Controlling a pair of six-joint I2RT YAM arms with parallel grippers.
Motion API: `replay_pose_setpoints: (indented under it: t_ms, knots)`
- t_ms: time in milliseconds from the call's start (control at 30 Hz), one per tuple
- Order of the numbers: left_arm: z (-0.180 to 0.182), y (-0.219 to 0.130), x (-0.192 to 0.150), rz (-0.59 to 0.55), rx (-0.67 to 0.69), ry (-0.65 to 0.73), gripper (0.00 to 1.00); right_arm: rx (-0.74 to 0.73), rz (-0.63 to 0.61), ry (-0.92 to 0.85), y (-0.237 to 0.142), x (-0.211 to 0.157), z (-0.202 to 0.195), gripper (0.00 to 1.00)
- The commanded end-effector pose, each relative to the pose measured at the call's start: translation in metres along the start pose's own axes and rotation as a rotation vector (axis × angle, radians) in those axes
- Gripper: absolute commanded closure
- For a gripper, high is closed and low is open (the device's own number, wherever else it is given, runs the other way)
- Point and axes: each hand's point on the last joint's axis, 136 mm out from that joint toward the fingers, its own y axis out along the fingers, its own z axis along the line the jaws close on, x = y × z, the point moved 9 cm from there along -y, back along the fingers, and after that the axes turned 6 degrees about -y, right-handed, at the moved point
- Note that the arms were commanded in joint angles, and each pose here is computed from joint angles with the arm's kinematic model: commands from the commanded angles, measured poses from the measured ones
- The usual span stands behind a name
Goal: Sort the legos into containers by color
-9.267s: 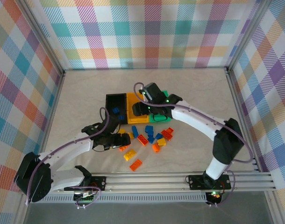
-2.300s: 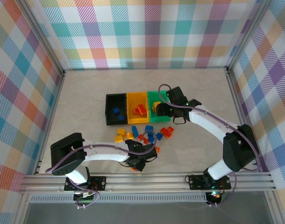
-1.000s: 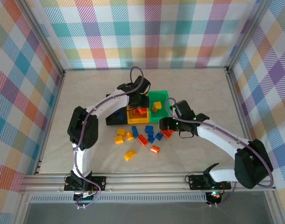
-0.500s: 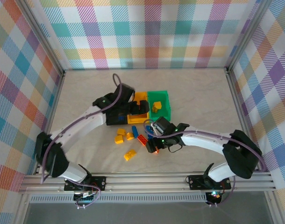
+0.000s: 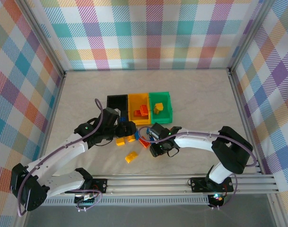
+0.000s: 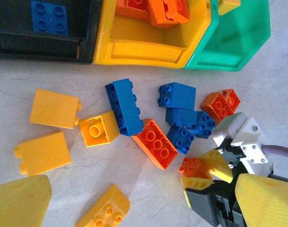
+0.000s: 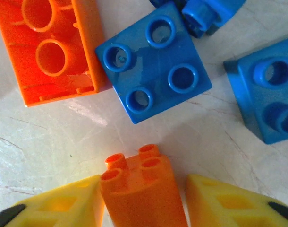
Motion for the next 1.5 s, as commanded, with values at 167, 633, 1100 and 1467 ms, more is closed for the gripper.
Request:
replay_pose_setpoints:
  t_ms: [167,633,1100,1467]
  knots:
    - [0.019,-0.009,-0.009,-0.024,0.082,0.002,0.00,0.096,-0.092,-0.002,-0.023,0.011,0.015,0.65]
    - [0.045,-0.009,-0.021,-0.028,0.160,-0.020,0.00,0.031,-0.374,0.088,-0.070,0.158,-0.005,0.64]
    - [0.053,0.014,-0.020,0.030,0.189,-0.017,0.02,-0.013,-0.446,0.135,-0.065,0.246,-0.030,0.23]
    - [0.054,0.064,-0.017,0.136,0.343,0.064,0.15,0.036,-0.517,0.163,-0.102,0.192,-0.030,0.20]
